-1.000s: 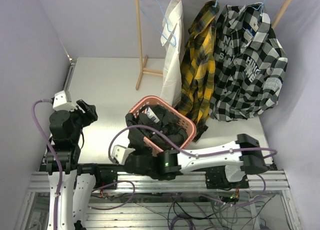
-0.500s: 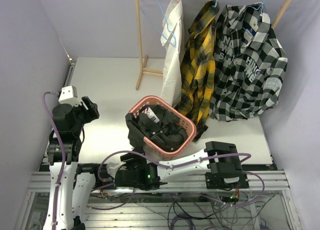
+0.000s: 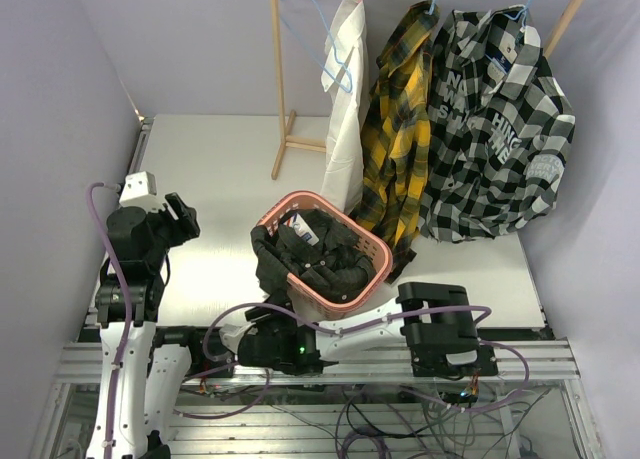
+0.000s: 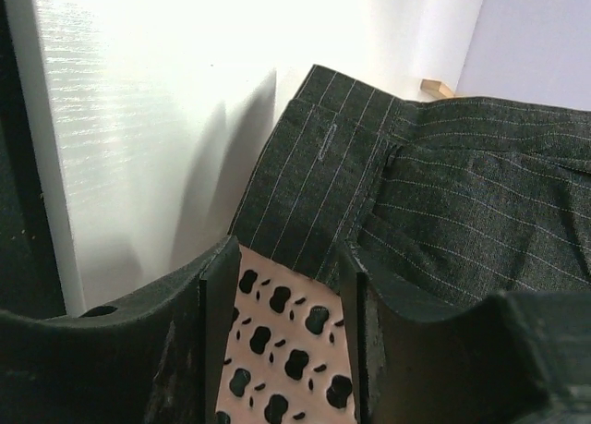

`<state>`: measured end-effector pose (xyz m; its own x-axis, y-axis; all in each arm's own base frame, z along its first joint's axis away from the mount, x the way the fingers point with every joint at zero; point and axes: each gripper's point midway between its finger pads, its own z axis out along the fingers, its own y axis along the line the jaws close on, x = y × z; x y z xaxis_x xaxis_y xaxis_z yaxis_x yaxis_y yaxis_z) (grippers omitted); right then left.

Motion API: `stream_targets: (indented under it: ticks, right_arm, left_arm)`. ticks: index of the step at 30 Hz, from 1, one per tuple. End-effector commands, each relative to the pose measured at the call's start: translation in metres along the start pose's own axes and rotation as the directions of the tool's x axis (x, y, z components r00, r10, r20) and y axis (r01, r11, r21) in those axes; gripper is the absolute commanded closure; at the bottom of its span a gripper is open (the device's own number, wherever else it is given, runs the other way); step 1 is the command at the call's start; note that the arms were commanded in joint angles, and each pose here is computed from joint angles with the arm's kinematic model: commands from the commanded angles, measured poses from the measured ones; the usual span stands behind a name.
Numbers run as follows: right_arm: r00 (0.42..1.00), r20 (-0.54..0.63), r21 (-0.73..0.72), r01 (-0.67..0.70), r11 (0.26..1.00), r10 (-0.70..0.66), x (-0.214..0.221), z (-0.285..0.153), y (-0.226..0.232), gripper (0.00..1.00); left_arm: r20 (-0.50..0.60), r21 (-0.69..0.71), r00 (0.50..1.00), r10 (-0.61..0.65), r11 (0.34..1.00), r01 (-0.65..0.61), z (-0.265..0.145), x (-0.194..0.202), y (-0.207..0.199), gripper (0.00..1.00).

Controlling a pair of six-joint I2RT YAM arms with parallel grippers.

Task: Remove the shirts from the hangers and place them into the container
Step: Place the shirt in the bin.

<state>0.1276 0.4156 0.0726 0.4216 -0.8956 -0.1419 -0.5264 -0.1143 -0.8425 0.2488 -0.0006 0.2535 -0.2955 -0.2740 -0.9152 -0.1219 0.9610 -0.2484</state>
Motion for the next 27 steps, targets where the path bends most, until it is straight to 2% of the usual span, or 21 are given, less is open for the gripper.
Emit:
stream_targets:
  ticks: [1, 4, 7, 9, 10, 15, 21, 22, 23, 24, 27]
  right_arm:
    - [0.997, 0.044, 0.059, -0.063, 0.996, 0.06, -0.006, 0.005, -0.016, 0.55]
    - [0.993, 0.068, 0.083, -0.099, 0.992, 0.093, -0.007, 0.01, -0.024, 0.65]
    - [0.986, 0.093, 0.102, -0.146, 0.984, 0.137, -0.01, 0.014, -0.036, 0.91]
    - [0.978, 0.119, 0.108, -0.182, 0.977, 0.169, -0.013, 0.013, -0.044, 1.0]
    - [0.974, 0.132, 0.113, -0.198, 0.974, 0.183, -0.015, 0.011, -0.048, 1.0]
    - [0.938, 0.203, 0.107, -0.307, 0.946, 0.281, -0.024, -0.008, -0.075, 1.0]
    - [0.826, 0.322, -0.018, -0.482, 0.876, 0.462, -0.035, -0.036, -0.11, 1.0]
    - [0.819, 0.319, -0.038, -0.492, 0.87, 0.477, -0.034, -0.037, -0.111, 0.93]
    - [0.818, 0.312, -0.055, -0.493, 0.868, 0.484, -0.034, -0.037, -0.11, 0.75]
    - [0.825, 0.298, -0.065, -0.484, 0.872, 0.48, -0.032, -0.038, -0.107, 0.65]
    - [0.86, 0.236, -0.119, -0.437, 0.892, 0.453, -0.025, -0.036, -0.083, 0.55]
  left_arm:
    - [0.017, 0.025, 1.0, 0.008, 1.0, -0.008, 0.001, -0.003, -0.004, 0.27]
    - [0.014, 0.021, 1.0, 0.008, 1.0, -0.008, 0.002, -0.002, -0.004, 0.27]
    - [0.013, 0.02, 1.0, 0.007, 1.0, -0.007, 0.002, -0.002, -0.004, 0.27]
    - [0.013, 0.017, 1.0, 0.006, 1.0, -0.007, 0.002, -0.002, -0.003, 0.27]
    - [0.015, 0.016, 1.0, 0.006, 1.0, -0.007, 0.001, -0.002, -0.003, 0.28]
    - [0.008, -0.005, 1.0, -0.001, 1.0, 0.001, 0.002, 0.0, 0.001, 0.28]
    - [-0.003, -0.015, 1.0, -0.004, 1.0, 0.004, 0.004, 0.002, 0.003, 0.28]
    - [-0.001, -0.015, 1.0, -0.005, 1.0, 0.005, 0.004, 0.002, 0.003, 0.28]
    - [0.0, -0.015, 1.0, -0.005, 1.0, 0.005, 0.003, 0.001, 0.002, 0.27]
    - [-0.002, -0.016, 1.0, -0.006, 1.0, 0.006, 0.004, 0.002, 0.003, 0.27]
    - [-0.002, -0.017, 1.0, -0.006, 1.0, 0.006, 0.004, 0.002, 0.003, 0.26]
